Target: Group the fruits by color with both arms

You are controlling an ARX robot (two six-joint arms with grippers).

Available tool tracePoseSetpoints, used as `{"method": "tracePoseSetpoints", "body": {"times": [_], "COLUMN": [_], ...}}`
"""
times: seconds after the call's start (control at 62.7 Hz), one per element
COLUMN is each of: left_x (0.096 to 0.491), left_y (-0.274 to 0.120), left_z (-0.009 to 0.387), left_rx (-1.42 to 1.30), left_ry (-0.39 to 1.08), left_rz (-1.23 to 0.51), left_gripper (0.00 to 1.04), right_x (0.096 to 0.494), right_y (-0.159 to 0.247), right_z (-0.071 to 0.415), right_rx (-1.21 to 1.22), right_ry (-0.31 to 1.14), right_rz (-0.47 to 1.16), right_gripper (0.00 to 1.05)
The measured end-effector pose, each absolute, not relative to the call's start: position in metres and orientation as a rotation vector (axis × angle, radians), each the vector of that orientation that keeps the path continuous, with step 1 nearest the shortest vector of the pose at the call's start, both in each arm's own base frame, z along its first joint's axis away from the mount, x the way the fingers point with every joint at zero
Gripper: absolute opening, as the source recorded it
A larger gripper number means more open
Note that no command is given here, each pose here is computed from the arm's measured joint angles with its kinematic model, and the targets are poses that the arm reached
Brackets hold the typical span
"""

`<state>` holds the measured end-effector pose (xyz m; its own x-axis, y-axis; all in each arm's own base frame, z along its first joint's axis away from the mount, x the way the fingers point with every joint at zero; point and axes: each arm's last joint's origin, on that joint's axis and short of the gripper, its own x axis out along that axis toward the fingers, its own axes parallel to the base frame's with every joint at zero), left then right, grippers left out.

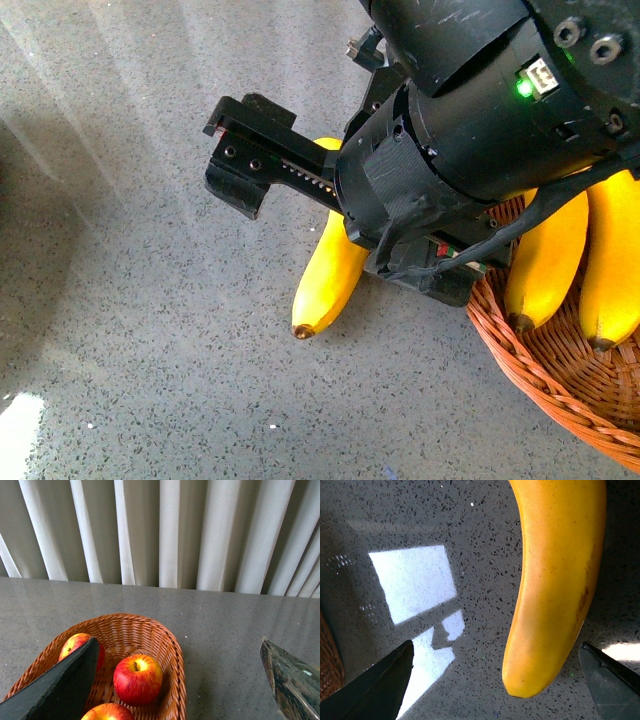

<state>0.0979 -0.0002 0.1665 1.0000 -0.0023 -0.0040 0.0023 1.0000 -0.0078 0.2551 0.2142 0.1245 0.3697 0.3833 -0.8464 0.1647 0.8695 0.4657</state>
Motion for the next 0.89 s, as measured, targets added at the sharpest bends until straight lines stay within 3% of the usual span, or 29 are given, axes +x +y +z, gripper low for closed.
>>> {"method": "tracePoseSetpoints", "body": {"times": [0.894], "left_x": [0.098], "left_y": [0.0], "left_z": [0.166], "left_rx": [-0.008], "left_ry": [0.004], "left_rz": [-0.002], "left_gripper": [0.96], "right_x": [0.261], "right_y": [0.219], "right_z": [0.107], "right_rx": [0.485], "right_ry": [1.251], "right_rz": [0.09], "right_gripper": [0.96]}}
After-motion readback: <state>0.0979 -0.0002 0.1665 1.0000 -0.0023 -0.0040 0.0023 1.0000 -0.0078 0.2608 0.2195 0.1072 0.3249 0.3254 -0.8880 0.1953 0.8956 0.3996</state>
